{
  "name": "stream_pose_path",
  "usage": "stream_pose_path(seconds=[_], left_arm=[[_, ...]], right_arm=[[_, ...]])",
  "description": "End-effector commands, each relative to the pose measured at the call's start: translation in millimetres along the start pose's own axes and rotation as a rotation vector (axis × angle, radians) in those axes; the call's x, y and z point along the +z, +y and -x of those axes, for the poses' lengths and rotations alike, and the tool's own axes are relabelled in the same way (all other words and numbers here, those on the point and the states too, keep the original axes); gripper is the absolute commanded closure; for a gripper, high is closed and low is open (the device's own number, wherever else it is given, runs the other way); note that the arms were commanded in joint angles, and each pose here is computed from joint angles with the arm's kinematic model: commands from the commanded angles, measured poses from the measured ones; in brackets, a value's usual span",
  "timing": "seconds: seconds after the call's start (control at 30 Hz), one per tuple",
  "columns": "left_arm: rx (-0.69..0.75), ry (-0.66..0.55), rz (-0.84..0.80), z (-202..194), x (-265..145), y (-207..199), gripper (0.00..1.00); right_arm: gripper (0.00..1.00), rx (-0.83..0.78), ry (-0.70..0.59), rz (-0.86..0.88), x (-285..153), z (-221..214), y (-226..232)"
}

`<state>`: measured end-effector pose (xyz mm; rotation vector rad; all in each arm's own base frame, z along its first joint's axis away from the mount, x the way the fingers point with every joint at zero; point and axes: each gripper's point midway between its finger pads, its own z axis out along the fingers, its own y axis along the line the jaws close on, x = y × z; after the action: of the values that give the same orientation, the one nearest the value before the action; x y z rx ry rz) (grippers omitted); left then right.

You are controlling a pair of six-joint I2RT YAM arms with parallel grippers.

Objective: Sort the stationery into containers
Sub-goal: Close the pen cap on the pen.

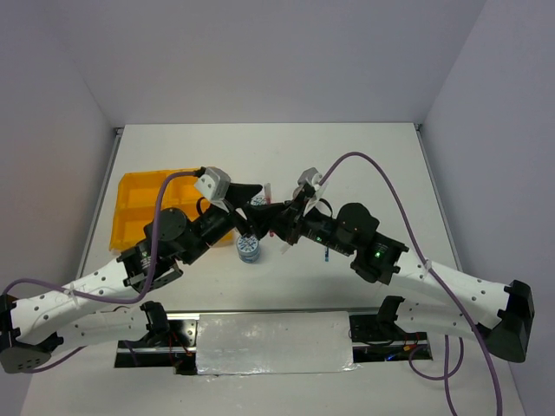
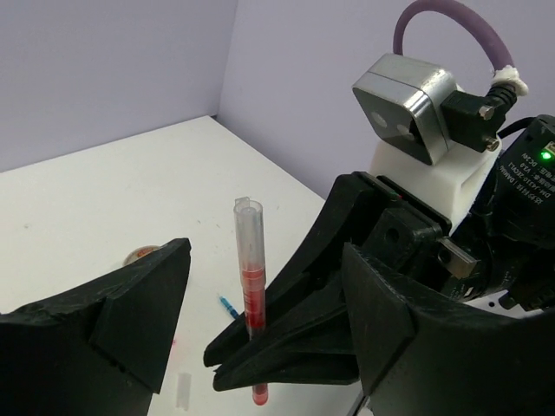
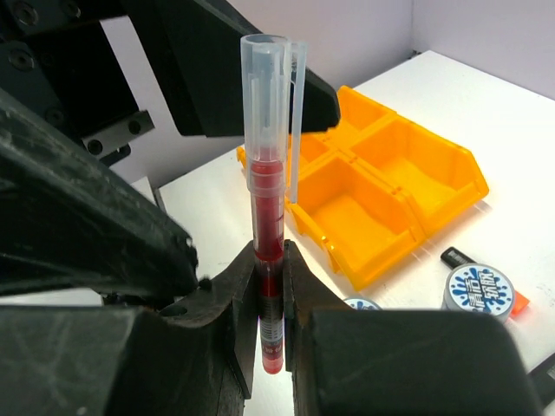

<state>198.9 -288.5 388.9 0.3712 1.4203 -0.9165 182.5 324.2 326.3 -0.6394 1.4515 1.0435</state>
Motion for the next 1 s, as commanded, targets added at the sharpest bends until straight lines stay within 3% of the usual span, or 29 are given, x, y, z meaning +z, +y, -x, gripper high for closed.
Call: stream_pose_path(seconds=[0.0,0.37,0.77,0.83,0.87,0.97], left_arm=[[0.028,-0.087,-0.003,32,-4,-3,0.18],[0.021,-0.114,0.055,42,0,18,0.30],[-0.005,-0.094,-0.020,32,2,14,0.45],[-0.009,-0.085,-0.035,27,3,11,0.56],[-0.009,-0.075,-0.044,23,4,10,0.70],[-0.015,-0.059,-0.049,18,7,9,0.83]], right_arm=[[1.00,0.013,-0.047,0.023,3,11,5],[1.00,0.020,-0.020,0.058,4,3,10],[1.00,0.018,-0.009,0.029,7,1,5],[1.00,0.017,-0.007,0.022,8,2,4],[1.00,0.017,-0.009,0.017,9,2,3],[1.00,0.018,-0.015,-0.001,9,4,0]])
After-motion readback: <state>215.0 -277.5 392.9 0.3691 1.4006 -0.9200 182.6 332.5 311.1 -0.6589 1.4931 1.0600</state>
